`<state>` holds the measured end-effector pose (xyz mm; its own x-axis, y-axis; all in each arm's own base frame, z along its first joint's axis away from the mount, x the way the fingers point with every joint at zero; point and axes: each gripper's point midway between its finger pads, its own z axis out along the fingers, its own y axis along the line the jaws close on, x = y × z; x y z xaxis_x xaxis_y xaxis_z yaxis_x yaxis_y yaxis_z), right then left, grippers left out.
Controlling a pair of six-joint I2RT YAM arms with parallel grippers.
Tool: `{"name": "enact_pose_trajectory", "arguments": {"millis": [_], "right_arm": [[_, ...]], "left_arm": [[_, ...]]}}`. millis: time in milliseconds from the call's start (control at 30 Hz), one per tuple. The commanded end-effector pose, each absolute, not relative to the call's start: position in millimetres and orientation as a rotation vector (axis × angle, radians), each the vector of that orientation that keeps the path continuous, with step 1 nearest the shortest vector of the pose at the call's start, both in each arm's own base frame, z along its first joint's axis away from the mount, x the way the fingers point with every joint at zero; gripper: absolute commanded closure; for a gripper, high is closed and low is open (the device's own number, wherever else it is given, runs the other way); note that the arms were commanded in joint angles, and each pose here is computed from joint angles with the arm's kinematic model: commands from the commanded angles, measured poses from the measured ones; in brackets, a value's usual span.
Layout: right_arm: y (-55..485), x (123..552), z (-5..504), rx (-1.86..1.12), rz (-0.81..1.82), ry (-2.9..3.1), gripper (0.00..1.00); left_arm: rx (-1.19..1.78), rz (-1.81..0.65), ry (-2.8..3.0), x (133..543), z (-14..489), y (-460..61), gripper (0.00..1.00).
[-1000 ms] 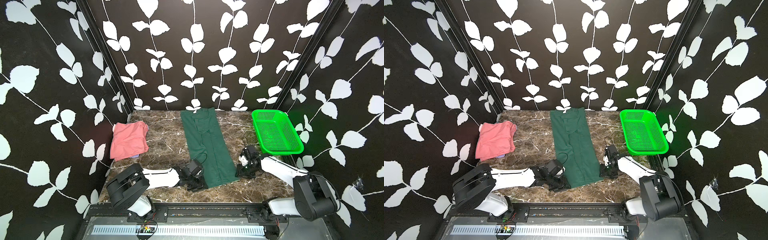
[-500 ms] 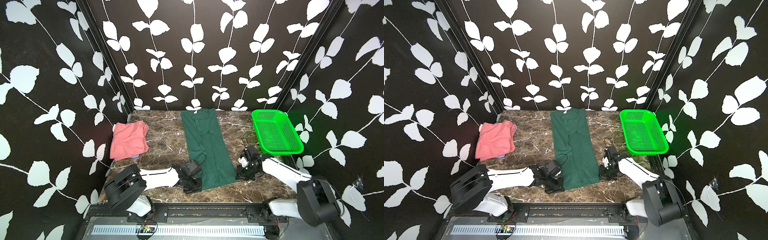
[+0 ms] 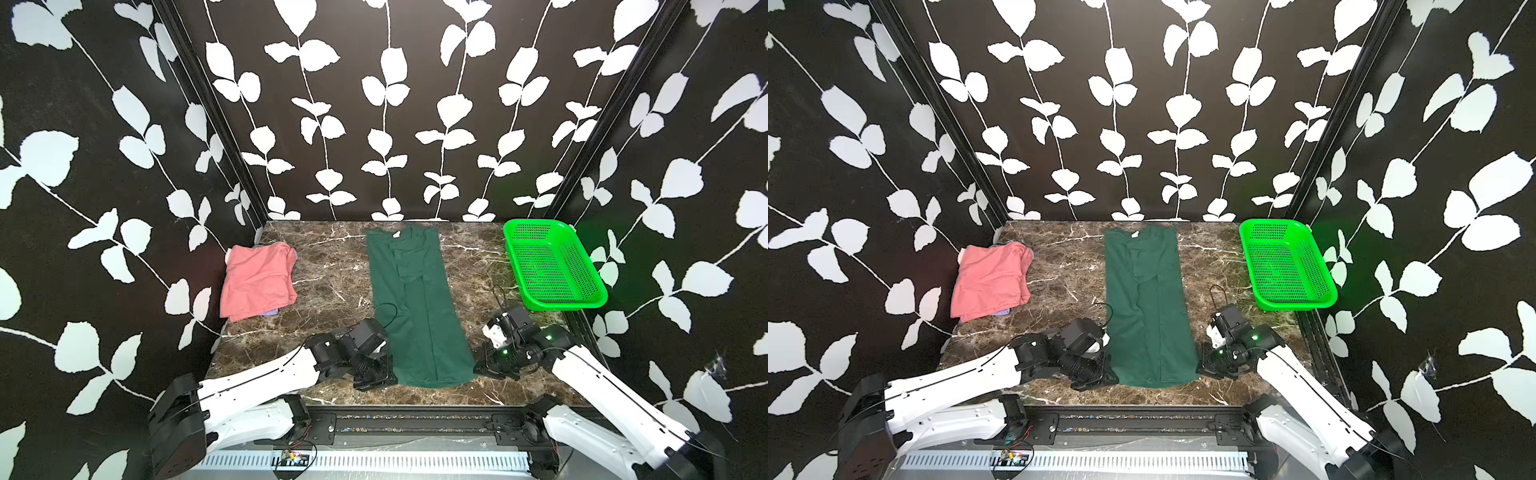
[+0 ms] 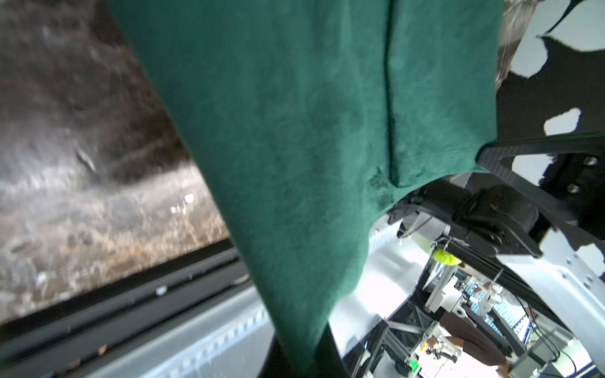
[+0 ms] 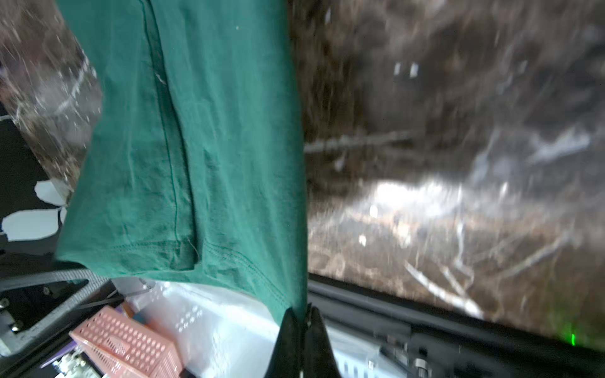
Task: Fold and stack t-shirts
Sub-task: Fold the T-shirt.
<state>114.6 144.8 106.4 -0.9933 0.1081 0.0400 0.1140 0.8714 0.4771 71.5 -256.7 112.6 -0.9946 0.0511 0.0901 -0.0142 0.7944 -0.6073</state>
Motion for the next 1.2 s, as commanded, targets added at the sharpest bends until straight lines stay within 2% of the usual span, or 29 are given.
{"name": "enact_pose_trajectory", "arguments": {"millis": [0, 267, 600, 933, 1167], "right_arm": [[144.0, 104.0, 146.5, -0.203, -0.813, -3.029, 1.0], [135.2, 86.4, 188.8, -0.231, -0.881, -3.049, 1.0], [149.1, 149.3, 205.8, 0.005, -0.732, -3.22, 1.0], [185.9, 200.8, 202.2, 0.114, -0.793, -3.228, 1.0], [188.0, 215.8, 191.5, 0.227, -0.7, -3.246, 1.0]], "left_arm": [[-0.03, 0.983, -2.868, 62.5, 136.4, -253.3, 1.0], [0.029, 1.068, -2.934, 62.0, 171.5, -244.9, 1.0], [0.052, 1.011, -3.189, 101.6, 188.6, -213.2, 1.0], [-0.033, 0.987, -3.178, 127.8, 179.4, -232.4, 1.0], [-0.114, 1.034, -3.18, 187.3, 192.1, -254.8, 1.0]]}}
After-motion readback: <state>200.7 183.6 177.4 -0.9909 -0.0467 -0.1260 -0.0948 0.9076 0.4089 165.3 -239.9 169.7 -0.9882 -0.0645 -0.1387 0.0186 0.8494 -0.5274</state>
